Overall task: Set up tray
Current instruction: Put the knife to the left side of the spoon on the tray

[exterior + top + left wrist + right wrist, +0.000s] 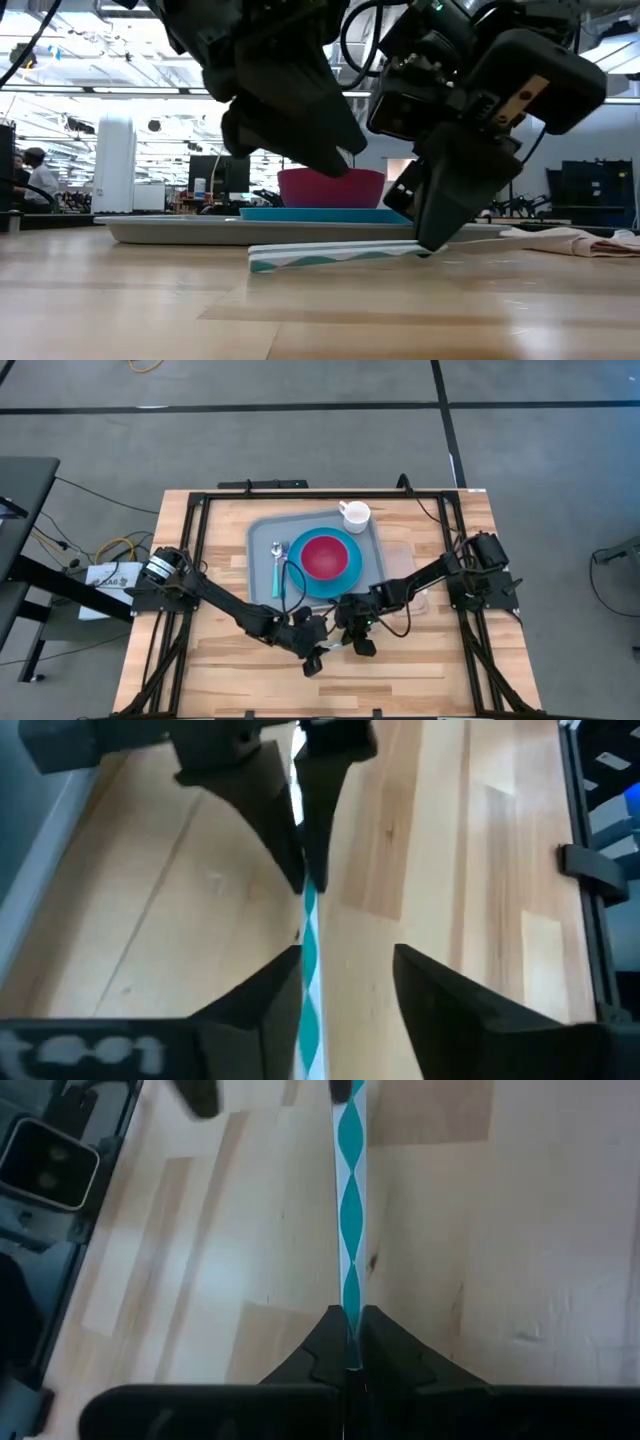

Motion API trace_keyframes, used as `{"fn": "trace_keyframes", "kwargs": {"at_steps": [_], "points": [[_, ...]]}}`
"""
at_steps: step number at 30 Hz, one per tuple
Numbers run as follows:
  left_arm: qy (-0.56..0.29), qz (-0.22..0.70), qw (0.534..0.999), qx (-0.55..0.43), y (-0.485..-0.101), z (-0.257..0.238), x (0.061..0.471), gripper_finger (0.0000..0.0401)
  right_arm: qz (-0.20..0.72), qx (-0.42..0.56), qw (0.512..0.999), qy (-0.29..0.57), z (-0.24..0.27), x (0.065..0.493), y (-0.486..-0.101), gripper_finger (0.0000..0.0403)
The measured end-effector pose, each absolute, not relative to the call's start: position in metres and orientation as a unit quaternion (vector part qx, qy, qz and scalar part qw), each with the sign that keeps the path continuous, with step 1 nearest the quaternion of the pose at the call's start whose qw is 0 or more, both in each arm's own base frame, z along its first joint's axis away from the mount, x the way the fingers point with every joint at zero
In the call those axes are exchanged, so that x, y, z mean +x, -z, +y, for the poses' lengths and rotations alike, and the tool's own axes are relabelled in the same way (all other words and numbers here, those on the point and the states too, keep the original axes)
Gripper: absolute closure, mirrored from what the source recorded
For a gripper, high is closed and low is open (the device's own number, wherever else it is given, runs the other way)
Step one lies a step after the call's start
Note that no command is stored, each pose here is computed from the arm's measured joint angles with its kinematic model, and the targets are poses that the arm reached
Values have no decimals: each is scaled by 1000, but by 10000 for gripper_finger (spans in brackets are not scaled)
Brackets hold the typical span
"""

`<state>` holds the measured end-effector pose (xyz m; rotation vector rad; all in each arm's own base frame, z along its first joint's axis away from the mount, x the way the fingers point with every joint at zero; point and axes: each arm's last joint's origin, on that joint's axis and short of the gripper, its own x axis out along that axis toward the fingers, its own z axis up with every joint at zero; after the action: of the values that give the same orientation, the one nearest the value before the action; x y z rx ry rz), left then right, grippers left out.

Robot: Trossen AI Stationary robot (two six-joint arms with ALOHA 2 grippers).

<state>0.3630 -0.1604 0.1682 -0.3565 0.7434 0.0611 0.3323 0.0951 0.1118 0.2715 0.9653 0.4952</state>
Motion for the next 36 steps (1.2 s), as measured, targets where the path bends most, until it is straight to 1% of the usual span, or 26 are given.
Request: {"fn": "trace_keyframes", "kwargs": {"at_steps": [3,6,14,20,28,32,36], "points": [[-23,350,921,-171,-170,-160,365,234,453,142,850,-229,93,334,-113,393],[-21,346,922,-173,-171,-161,366,224,443,156,850,-237,94,336,-115,392],[-10,357,919,-164,-169,-169,360,227,423,181,852,-251,101,339,-120,393],[14,373,923,-94,-167,-169,358,228,386,199,867,-244,101,345,-127,392],[3,414,908,-62,-160,-165,352,228,356,207,878,-242,102,349,-132,391],[3,408,912,-48,-161,-165,352,228,346,212,883,-236,98,352,-134,391],[-4,403,914,-53,-162,-164,353,234,344,210,887,-226,97,352,-134,390]]}}
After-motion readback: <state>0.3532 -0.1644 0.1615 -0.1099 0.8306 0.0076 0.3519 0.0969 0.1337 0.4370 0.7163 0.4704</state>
